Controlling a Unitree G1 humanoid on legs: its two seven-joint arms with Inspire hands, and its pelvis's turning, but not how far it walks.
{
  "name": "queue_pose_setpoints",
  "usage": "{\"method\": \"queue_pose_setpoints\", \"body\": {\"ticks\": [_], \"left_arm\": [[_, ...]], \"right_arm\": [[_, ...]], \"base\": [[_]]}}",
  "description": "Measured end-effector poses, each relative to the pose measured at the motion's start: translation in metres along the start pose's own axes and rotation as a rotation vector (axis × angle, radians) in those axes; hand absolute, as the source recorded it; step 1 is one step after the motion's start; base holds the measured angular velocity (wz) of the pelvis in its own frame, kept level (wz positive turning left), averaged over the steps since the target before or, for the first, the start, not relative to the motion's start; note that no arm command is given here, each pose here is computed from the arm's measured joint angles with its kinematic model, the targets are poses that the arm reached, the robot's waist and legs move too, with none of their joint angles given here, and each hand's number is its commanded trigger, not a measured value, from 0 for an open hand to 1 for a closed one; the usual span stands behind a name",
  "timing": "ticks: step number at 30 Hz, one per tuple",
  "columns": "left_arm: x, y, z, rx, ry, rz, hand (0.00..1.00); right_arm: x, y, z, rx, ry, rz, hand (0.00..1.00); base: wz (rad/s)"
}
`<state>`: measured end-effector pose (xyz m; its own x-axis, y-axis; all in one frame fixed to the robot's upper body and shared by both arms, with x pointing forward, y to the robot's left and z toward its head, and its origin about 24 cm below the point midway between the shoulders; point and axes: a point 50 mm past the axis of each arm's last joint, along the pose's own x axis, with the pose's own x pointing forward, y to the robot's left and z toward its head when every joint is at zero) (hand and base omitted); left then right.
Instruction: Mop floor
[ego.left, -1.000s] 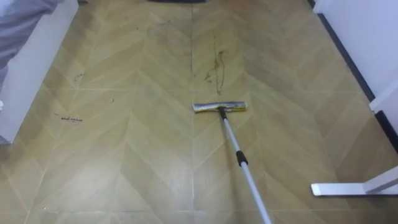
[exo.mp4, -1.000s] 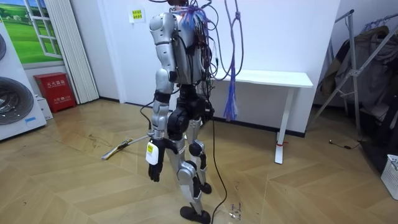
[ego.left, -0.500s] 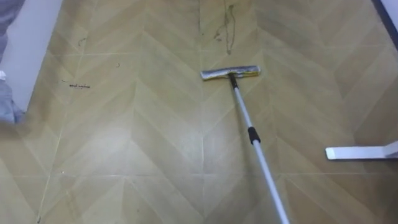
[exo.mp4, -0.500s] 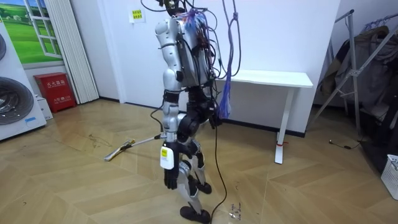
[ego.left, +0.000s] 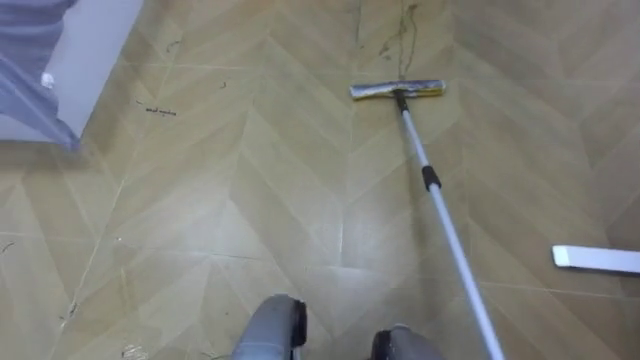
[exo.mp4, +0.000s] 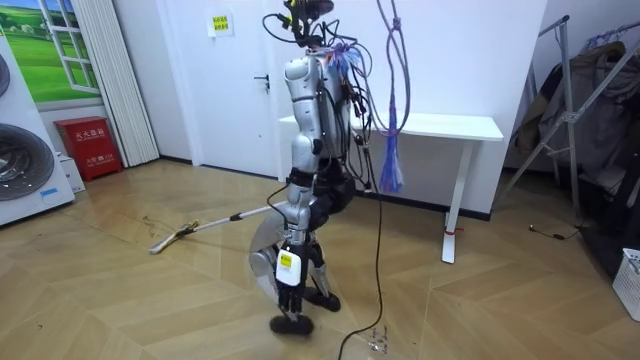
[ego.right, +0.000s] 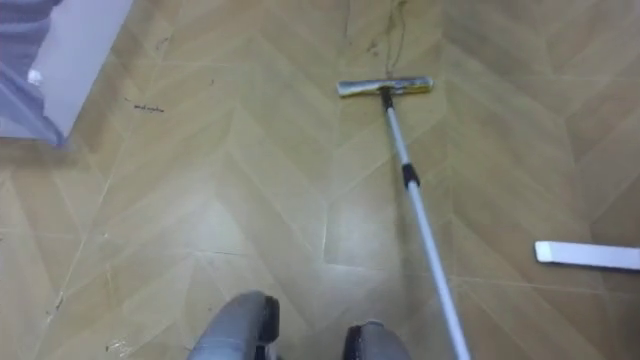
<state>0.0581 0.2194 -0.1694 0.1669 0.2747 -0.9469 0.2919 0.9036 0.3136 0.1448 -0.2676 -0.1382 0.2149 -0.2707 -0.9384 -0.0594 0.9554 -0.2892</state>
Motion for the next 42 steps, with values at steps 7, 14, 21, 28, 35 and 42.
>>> {"method": "queue_pose_setpoints", "body": {"ticks": [7, 14, 21, 28, 35, 42], "left_arm": [[0.000, -0.001, 0.004, 0.047, -0.026, -0.068, 0.00], [0.000, 0.010, 0.022, 0.011, -0.087, 0.011, 0.00], [-0.001, 0.000, 0.019, 0.005, -0.069, -0.002, 0.00], [-0.002, 0.007, 0.034, -0.046, -0.111, 0.029, 0.00], [-0.001, 0.011, 0.026, -0.052, -0.091, 0.018, 0.00], [-0.004, 0.010, 0.040, -0.049, -0.148, 0.019, 0.00]], "right_arm": [[0.002, -0.008, -0.054, 0.104, 0.120, 0.049, 1.00], [-0.007, -0.010, -0.135, 0.070, 0.323, 0.003, 1.00], [-0.007, 0.013, -0.142, 0.038, 0.341, 0.041, 1.00], [-0.004, -0.037, -0.003, 0.016, 0.067, -0.098, 1.00], [-0.007, -0.028, 0.031, 0.148, -0.092, 0.006, 1.00], [-0.007, -0.028, -0.122, 0.156, 0.293, -0.021, 1.00]], "base": [[0.30], [-0.06], [-0.23], [-0.06], [0.07], [0.36]]}}
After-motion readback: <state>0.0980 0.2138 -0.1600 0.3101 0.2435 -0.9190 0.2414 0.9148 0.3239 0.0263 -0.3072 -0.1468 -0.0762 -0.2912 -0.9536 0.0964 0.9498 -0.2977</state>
